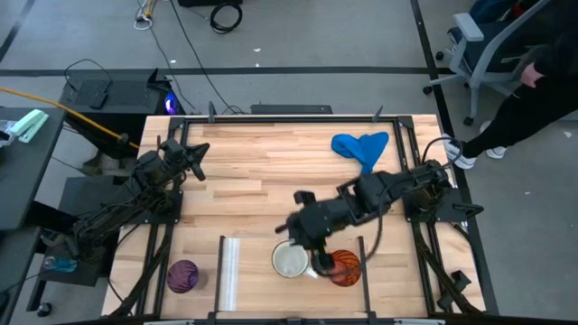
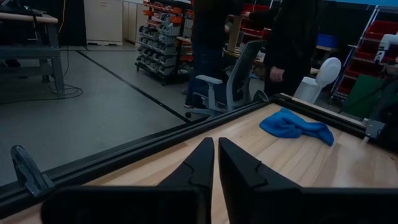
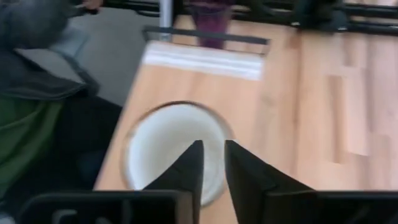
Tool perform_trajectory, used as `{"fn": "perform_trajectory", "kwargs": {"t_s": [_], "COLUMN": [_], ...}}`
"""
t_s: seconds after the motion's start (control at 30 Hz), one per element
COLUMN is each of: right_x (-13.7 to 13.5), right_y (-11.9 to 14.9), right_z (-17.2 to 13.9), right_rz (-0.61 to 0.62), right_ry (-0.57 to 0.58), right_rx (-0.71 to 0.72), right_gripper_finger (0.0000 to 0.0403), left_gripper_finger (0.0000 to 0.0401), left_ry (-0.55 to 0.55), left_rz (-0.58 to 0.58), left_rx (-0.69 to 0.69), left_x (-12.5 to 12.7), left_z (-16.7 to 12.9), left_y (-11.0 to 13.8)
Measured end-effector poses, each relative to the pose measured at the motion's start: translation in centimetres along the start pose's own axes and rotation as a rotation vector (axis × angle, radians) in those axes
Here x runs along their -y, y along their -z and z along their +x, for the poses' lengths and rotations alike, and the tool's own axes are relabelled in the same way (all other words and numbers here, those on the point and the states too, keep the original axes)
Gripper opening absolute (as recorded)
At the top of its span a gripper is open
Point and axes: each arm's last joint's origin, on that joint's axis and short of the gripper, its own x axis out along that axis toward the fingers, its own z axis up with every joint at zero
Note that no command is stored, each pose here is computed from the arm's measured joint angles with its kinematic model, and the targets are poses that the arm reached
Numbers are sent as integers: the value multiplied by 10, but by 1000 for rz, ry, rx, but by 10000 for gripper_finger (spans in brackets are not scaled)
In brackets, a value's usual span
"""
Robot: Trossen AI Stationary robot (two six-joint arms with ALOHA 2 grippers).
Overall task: Stack small to large cups/mugs on shelf
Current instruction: Put the yellow mug on the shelf
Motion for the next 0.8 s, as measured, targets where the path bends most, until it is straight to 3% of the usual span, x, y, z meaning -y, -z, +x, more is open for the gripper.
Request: {"fn": "perform_trajectory", "kwargs": {"t_s": [0.27, 0.53, 0.8], "right_x": [27, 28, 36], "right_y": [7, 15, 17], "right_z": [-1, -2, -3], "right_rz": [27, -9, -45], "right_ry": [51, 21, 33], "right_rx": [-109, -206, -230], "right_gripper_finger": [123, 125, 124], "left_gripper_finger": [30, 40, 40], "left_ry": [5, 26, 211], "left_rz": [9, -4, -58], "left_rx": [36, 131, 111], "left_x": [1, 3, 9], "left_z": [0, -4, -7], "left_y": [-4, -20, -26]}}
